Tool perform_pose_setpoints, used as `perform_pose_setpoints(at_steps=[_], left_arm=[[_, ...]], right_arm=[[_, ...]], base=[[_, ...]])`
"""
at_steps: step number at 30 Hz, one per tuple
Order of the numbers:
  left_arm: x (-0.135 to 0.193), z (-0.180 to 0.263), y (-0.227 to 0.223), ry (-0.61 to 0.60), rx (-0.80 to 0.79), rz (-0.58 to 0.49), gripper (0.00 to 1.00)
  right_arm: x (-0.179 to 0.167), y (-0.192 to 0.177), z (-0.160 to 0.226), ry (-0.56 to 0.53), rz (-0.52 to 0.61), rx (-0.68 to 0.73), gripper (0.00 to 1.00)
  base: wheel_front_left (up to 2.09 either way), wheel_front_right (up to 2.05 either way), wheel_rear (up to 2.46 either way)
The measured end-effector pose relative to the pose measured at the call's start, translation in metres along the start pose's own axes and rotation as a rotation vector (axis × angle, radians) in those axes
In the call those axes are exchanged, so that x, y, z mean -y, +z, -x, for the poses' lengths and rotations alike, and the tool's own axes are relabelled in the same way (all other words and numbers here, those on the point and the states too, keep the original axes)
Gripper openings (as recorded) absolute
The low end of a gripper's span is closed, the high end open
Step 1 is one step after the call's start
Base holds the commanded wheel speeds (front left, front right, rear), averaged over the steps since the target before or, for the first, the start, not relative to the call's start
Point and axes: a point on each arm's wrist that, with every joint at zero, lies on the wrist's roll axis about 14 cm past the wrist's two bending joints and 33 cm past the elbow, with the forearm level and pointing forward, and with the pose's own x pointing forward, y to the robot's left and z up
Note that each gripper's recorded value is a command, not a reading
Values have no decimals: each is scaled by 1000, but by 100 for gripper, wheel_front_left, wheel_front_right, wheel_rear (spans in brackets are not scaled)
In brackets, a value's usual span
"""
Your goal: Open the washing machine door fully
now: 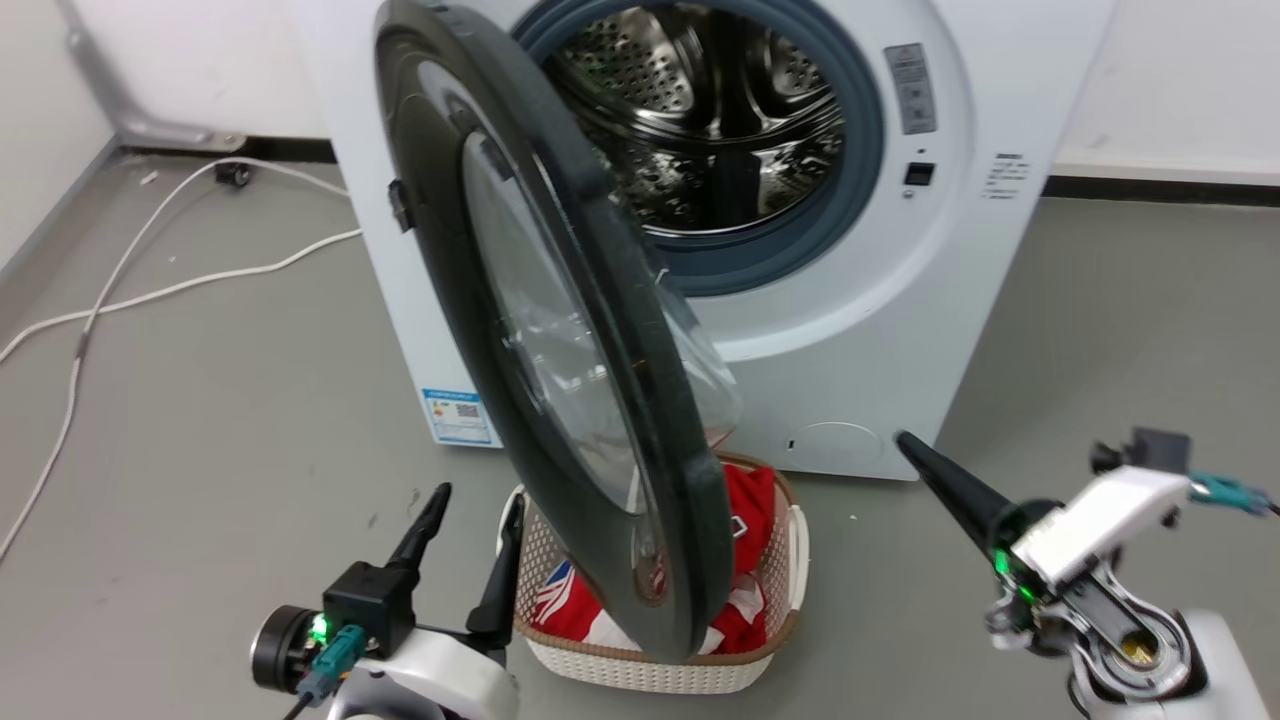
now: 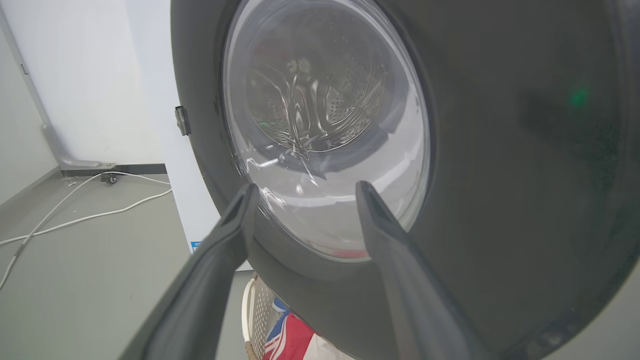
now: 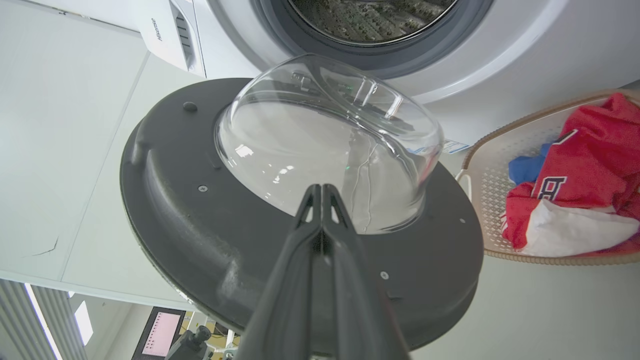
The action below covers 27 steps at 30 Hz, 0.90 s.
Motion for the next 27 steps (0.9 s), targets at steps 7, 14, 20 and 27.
perform_pose_setpoints(at_steps=[7,14,20,27], left_arm=[[0,-2,3,6,9,1,100],[-2,-2,3,10,6,-4,100],[-4,-3,4,14,8,-10,100],[-9,-5,7,28,13,-26,100]], right_arm=[[35,40,59,-135,85,259,44],[37,72,98,-210,252,465,100],[9,116,136,-286,658,668,100],[-29,125,151,-340,1026,734,100]], base=[[0,0,0],[0,0,0],[0,0,0],[0,0,0]])
